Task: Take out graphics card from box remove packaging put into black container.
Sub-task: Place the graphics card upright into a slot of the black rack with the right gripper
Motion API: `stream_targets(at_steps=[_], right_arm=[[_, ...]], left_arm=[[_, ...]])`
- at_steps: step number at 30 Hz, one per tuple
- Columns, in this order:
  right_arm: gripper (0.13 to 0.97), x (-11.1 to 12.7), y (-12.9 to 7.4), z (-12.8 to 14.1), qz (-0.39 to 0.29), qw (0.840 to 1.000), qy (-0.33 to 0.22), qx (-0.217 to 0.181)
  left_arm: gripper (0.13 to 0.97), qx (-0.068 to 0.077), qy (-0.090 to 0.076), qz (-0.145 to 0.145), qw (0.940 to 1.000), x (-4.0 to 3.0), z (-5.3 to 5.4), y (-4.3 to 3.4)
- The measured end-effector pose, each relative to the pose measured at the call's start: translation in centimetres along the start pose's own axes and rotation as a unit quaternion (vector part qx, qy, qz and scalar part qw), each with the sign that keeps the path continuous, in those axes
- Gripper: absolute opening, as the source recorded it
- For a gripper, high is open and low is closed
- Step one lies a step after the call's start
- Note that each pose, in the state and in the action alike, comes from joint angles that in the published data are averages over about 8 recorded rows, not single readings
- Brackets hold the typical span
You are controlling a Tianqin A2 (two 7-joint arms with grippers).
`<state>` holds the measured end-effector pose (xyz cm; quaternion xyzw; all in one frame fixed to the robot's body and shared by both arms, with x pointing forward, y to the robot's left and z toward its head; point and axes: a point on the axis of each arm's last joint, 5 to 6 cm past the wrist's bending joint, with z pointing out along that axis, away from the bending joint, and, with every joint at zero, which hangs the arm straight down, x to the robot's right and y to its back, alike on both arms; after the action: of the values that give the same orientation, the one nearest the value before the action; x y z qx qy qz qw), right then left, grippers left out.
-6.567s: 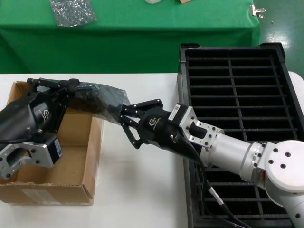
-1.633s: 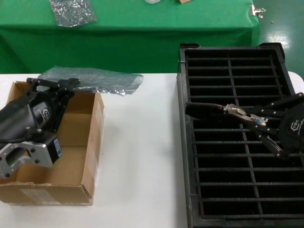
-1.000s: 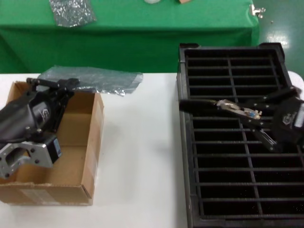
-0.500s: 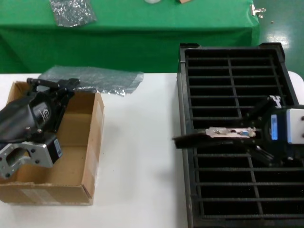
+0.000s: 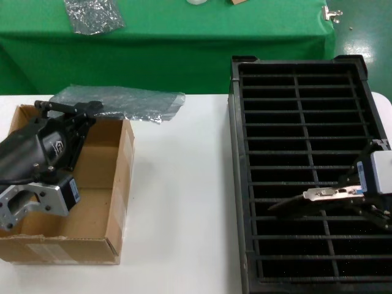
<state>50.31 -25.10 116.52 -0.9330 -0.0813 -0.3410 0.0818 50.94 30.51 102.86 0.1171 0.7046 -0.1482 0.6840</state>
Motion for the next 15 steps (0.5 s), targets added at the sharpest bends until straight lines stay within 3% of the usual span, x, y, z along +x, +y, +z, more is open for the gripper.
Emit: stream_targets(at_steps=[15], right_arm=[[0.189, 0.6, -0.1, 2.7, -0.012, 0.999, -0.024, -0.029]], left_arm=[[0.139, 0.000, 0.000, 0.000, 1.0000, 0.00, 0.0, 0.00]])
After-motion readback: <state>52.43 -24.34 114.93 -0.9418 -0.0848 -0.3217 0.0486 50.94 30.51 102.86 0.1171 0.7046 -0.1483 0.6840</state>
